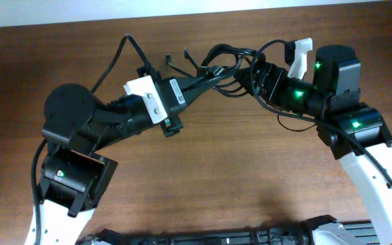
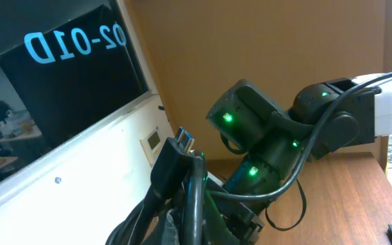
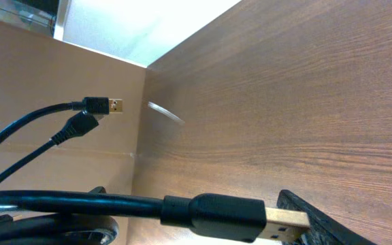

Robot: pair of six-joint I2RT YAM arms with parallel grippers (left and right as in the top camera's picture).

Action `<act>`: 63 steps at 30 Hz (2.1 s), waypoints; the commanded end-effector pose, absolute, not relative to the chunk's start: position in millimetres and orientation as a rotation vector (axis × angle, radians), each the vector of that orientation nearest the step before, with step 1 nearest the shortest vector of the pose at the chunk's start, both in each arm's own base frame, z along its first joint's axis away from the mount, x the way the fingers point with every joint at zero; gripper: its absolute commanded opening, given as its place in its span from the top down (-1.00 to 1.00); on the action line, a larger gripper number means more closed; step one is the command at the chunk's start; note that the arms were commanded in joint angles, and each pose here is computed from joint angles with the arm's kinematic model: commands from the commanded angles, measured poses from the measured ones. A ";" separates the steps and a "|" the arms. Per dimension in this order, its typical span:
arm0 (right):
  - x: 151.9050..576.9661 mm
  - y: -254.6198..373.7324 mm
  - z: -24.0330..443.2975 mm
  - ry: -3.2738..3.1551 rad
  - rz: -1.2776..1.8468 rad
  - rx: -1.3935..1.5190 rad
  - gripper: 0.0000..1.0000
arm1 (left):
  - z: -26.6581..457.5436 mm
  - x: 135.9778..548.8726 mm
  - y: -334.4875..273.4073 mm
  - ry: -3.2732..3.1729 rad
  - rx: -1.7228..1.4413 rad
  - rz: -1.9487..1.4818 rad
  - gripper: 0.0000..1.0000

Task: Untangle cables

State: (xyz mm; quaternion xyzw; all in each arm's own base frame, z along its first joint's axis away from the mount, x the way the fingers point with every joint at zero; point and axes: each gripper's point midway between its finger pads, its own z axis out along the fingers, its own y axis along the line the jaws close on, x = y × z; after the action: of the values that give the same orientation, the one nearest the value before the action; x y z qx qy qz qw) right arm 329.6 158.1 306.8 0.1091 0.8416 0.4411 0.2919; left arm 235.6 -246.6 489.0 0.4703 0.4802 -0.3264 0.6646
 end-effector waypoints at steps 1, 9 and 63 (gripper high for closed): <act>336.0 150.2 294.0 2.268 1.090 0.298 -0.54 | 511.1 226.5 -234.1 1.061 1.007 -0.690 1.00; 325.6 148.7 280.0 2.337 1.046 0.253 -0.54 | 503.9 259.1 -217.9 1.243 0.801 -0.647 1.00; 275.8 184.6 320.2 2.281 1.590 -0.063 0.35 | 400.8 220.1 -271.1 0.534 1.663 -0.394 1.00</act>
State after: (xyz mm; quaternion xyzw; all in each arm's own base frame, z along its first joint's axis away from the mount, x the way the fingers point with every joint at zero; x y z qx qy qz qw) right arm 274.2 183.5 321.7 -0.0212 0.8050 0.5656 0.1777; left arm 231.6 -270.0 385.9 0.7240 0.2727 -0.1615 0.6127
